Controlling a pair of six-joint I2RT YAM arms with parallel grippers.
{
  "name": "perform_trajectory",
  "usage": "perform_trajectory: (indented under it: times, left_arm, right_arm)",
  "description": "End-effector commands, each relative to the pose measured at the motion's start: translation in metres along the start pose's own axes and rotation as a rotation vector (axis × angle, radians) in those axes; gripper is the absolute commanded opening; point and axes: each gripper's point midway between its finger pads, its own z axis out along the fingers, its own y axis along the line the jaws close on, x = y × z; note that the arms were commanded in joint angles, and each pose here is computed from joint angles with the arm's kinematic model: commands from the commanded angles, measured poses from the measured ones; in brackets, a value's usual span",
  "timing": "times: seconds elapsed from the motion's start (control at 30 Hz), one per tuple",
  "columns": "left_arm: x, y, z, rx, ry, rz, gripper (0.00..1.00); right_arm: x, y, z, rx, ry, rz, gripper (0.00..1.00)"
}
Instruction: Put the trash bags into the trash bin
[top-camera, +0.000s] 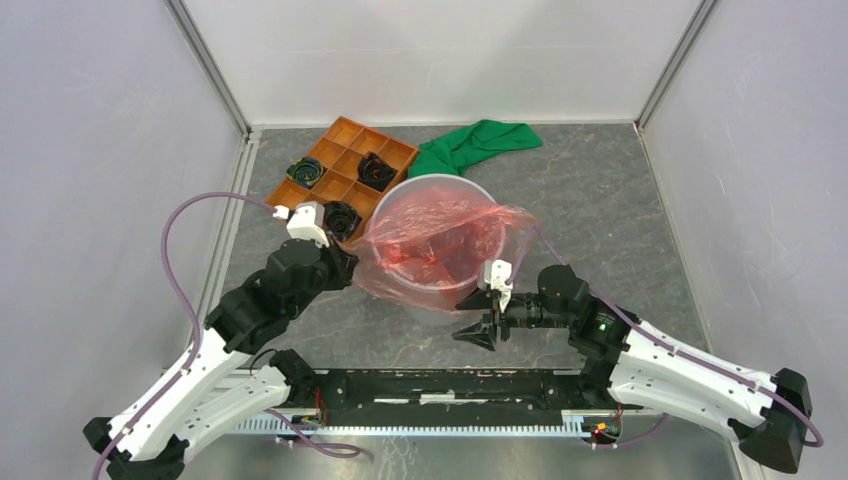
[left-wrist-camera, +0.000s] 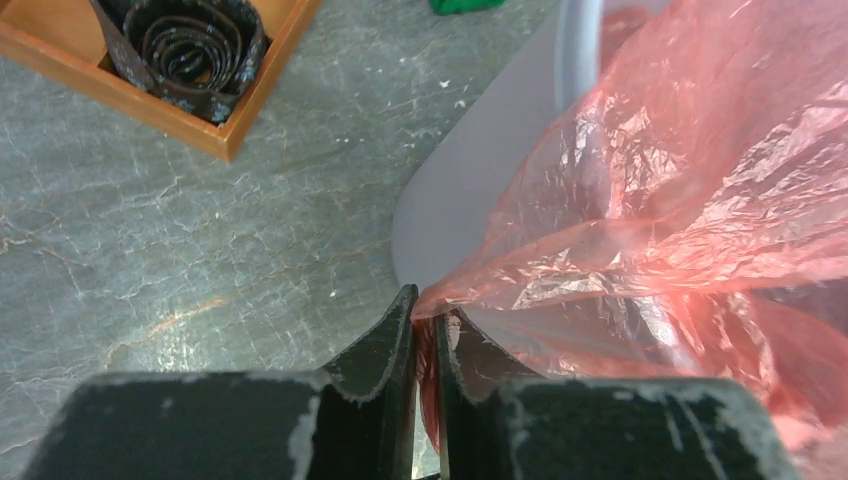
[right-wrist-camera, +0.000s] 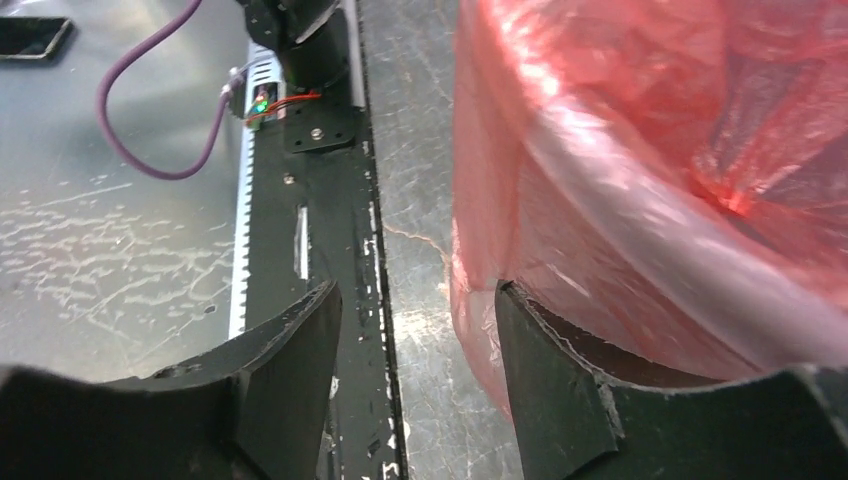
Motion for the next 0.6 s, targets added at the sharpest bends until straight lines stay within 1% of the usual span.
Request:
perform_trajectory:
  times: [0.0,0.1,0.2,0.33,0.4,0.43,0.5,0.57]
  left_arm:
    - [-0.020,-0.004,0.005,0.013,-0.126,-0.099,0.17]
    - [-0.026,-0.002,0.003,0.008,-0.154,-0.094,0.18]
    - [-0.029,-0.004,0.001,0.014,-0.159,-0.083,0.23]
    - [-0.031,-0.005,-0.002,0.017,-0.153,-0.078,0.28]
    - [-0.033,-0.005,-0.005,0.020,-0.156,-0.079,0.34]
    - [-0.033,-0.004,-0.006,0.018,-0.157,-0.076,0.37]
    - [-0.036,-0.002,-0.009,0.008,-0.166,-0.072,0.39]
    - [-0.040,0.000,-0.012,-0.003,-0.175,-0.066,0.40]
  right_arm:
    - [-0.034,-0.008,-0.017,0.101,-0.051,-0.014,0.68]
    - [-0.048,-0.004,-0.045,0.155,-0.043,-0.028,0.76]
    - [-0.069,-0.015,-0.081,0.315,-0.063,-0.026,0.81]
    - [-0.103,-0.047,-0.130,0.612,-0.116,0.001,0.81]
    - [-0.117,-0.067,-0.150,0.762,-0.143,-0.014,0.80]
    - [-0.127,-0.073,-0.155,0.803,-0.161,-0.040,0.80]
    - [-0.143,-0.082,-0.151,0.824,-0.172,-0.142,0.80]
    - [-0.153,-0.094,-0.141,0.846,-0.153,-0.238,0.81]
